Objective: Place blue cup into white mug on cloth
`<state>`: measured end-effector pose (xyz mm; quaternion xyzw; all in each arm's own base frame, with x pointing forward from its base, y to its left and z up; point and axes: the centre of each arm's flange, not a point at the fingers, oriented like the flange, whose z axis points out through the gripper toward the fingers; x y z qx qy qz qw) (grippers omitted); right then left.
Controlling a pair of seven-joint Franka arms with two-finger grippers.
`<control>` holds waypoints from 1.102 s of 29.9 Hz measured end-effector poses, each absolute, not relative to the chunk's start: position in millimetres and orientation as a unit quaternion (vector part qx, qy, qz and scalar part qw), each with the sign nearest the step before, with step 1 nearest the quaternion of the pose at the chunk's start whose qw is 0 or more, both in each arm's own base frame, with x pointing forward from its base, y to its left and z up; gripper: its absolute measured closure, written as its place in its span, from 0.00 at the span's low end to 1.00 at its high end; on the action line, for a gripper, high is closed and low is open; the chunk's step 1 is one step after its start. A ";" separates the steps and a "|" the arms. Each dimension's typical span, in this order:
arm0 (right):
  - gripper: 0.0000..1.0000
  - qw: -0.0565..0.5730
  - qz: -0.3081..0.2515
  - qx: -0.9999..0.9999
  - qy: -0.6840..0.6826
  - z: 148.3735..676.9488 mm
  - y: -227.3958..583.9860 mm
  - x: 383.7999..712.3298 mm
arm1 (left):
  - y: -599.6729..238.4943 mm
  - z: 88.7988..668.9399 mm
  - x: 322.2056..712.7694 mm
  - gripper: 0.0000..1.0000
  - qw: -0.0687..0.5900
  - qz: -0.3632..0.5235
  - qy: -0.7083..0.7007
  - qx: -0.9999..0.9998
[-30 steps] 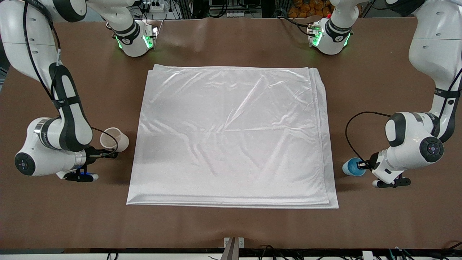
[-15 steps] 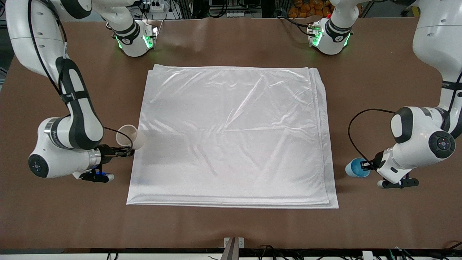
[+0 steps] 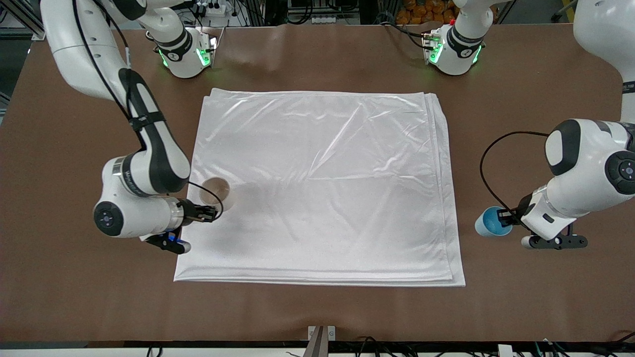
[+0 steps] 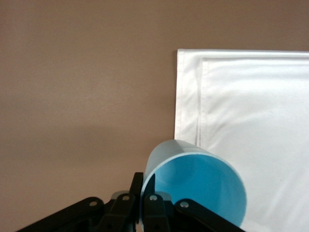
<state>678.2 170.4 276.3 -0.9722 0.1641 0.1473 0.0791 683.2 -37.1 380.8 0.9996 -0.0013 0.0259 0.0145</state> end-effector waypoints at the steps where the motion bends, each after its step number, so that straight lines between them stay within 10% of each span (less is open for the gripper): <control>1: 0.81 0.078 0.144 -0.971 0.172 276.8 180.4 677.0 | -39.8 383.7 682.3 0.96 0.015 0.026 -0.003 1.000; 33: 0.81 0.115 0.137 -0.931 0.319 243.1 370.5 621.7 | -127.1 440.3 657.0 0.96 0.031 0.023 -0.030 0.999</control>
